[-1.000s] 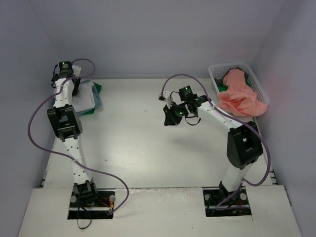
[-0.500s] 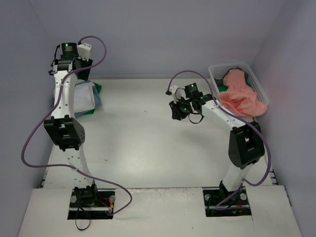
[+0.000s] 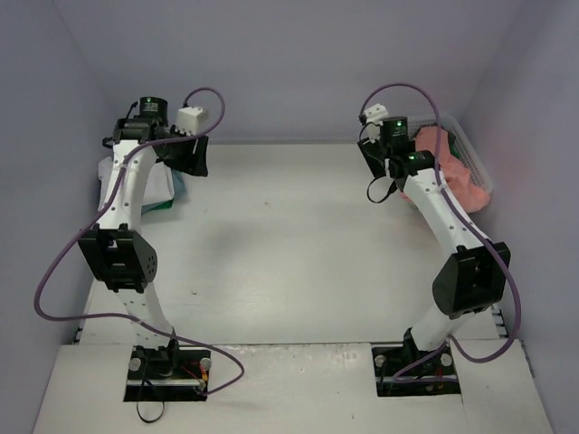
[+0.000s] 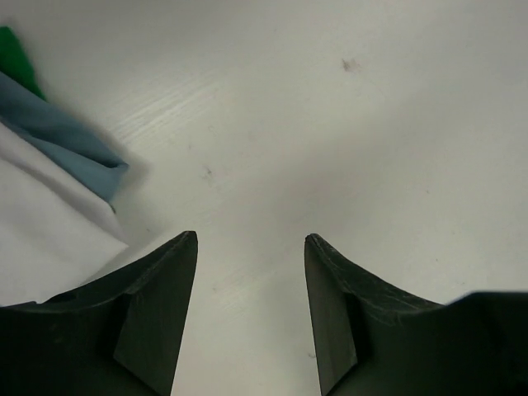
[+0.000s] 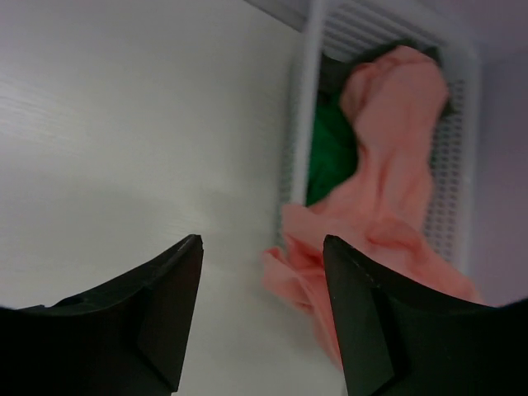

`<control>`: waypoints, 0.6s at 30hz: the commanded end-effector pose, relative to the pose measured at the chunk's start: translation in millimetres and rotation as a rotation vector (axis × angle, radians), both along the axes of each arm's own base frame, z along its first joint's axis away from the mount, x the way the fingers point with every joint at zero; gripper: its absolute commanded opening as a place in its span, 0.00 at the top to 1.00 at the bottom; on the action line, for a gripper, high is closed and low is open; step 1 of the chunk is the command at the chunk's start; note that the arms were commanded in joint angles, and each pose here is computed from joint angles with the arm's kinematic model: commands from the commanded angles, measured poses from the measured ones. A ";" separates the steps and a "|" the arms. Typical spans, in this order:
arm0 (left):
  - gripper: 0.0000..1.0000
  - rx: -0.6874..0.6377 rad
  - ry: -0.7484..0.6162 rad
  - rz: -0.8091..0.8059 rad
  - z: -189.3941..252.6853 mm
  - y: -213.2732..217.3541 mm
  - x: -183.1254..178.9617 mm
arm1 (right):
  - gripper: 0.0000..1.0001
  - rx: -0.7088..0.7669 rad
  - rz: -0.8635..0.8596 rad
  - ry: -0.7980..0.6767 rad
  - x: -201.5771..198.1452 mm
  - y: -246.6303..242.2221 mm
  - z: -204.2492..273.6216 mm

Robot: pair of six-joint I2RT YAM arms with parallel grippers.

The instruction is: Fold and stack the t-shirts

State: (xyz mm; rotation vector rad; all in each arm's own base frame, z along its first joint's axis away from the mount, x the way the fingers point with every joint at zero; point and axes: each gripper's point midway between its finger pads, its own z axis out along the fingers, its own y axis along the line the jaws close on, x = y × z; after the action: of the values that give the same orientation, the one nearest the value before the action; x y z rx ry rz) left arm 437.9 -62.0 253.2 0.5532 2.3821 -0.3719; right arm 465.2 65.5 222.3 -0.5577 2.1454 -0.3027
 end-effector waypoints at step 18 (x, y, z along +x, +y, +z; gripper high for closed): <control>0.40 -0.003 -0.052 -0.184 14.5 -49.9 -62.0 | 0.23 -0.231 -0.384 0.129 -92.3 -182.2 -1.9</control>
State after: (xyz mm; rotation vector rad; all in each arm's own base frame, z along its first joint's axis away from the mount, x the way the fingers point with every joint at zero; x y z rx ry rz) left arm 374.1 -113.2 244.4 0.7598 2.3807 -0.4687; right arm 380.0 -111.0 200.5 -0.2985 2.4071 -0.7631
